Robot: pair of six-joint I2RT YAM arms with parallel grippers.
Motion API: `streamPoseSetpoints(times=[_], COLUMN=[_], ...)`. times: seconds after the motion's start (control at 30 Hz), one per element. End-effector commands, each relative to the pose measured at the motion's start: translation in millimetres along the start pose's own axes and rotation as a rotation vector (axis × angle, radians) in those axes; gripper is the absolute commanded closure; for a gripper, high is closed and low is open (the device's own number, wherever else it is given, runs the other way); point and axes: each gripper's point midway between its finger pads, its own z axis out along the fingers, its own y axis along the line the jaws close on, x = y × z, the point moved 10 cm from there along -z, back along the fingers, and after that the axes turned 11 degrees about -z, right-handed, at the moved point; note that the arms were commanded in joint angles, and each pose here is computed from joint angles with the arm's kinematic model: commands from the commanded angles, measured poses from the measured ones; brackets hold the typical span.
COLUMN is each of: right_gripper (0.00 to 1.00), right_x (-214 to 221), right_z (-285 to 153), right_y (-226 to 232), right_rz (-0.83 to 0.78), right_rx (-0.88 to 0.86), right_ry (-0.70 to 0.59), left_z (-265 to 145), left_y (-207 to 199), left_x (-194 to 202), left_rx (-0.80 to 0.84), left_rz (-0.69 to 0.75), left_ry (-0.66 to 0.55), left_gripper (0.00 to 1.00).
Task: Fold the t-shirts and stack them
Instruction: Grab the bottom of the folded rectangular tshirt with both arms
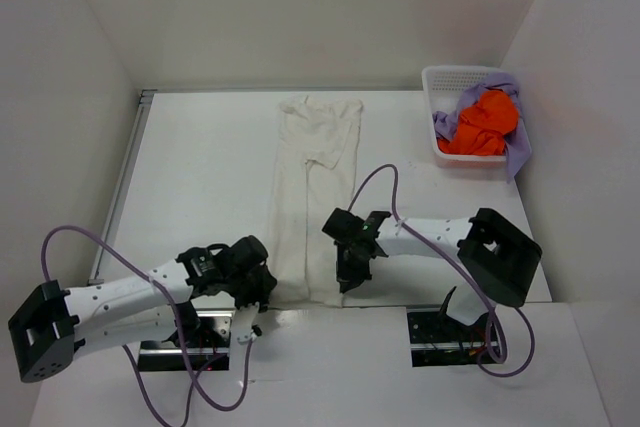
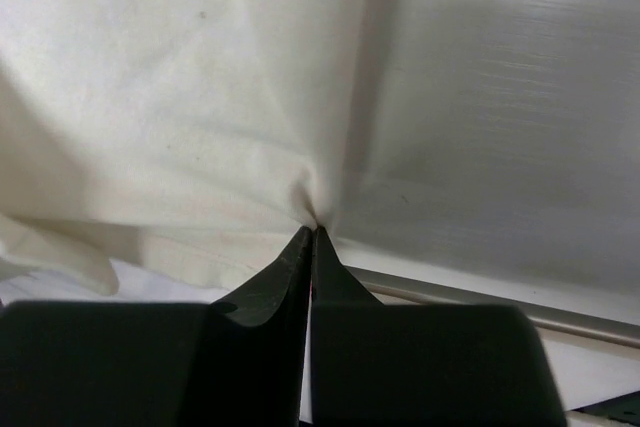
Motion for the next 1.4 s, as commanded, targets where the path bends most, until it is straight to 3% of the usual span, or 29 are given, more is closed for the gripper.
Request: streamPoseSetpoints(times=[0.0,0.13,0.17,0.2,0.23,0.3,0.37,0.57,0.77,0.9,0.93,1.03,1.13,1.3,1.37], right_gripper=[1.0,0.99,0.92,0.67,0.54,0.39,0.39,0.38,0.44,0.48,0.51,0.73,0.97,1.0,1.0], right_x=[6,6,5,5,4,4,1,10,12,10,8,7,3,-13,-20], right_z=[-8,-13,-15,-16,-19,-23,-31,-24,-12,-2,1,3,5,-7,-15], right_y=[-13,-20,-23,-20,-17,-14,-8,-10,-8,-9,-7,-6,-3,1,1], right_rz=[0.02,0.039,0.048,0.046,0.031,0.016,-0.006,-0.057,-0.113,-0.151,-0.16,-0.181,-0.2,-0.186,-0.179], right_rx=[0.051,0.051,0.047,0.018,-0.017,-0.054,-0.088,-0.127,-0.131,-0.125,-0.119,-0.131,-0.133,-0.134,-0.148], right_ry=[0.02,-0.002,-0.008,-0.004,-0.011,-0.012,-0.031,0.055,0.13,0.174,0.182,0.199,0.198,0.149,0.124], left_z=[-1,-3,-3,-1,-3,-3,-3,5,10,13,13,14,17,17,9], left_y=[-11,-19,-21,-23,-22,-22,-22,-23,-20,-18,-20,-18,-15,17,31], left_x=[-10,-14,-15,-16,-16,-17,-17,-22,-23,-29,-29,-29,-27,-13,-10], left_rx=[0.012,-0.026,-0.027,-0.03,-0.042,-0.044,-0.044,-0.007,0.034,0.046,0.056,0.075,0.081,0.002,-0.041], left_rz=[0.001,0.023,0.034,0.034,0.052,0.052,0.052,0.067,0.07,0.076,0.059,0.015,-0.047,-0.331,-0.382], left_ry=[-0.07,-0.082,-0.082,-0.094,-0.091,-0.1,-0.1,-0.149,-0.167,-0.21,-0.212,-0.223,-0.22,-0.13,-0.128], left_gripper=[0.93,0.87,0.84,0.79,0.72,0.63,0.51,0.44,0.47,0.59,0.68,0.78,0.83,0.94,0.94])
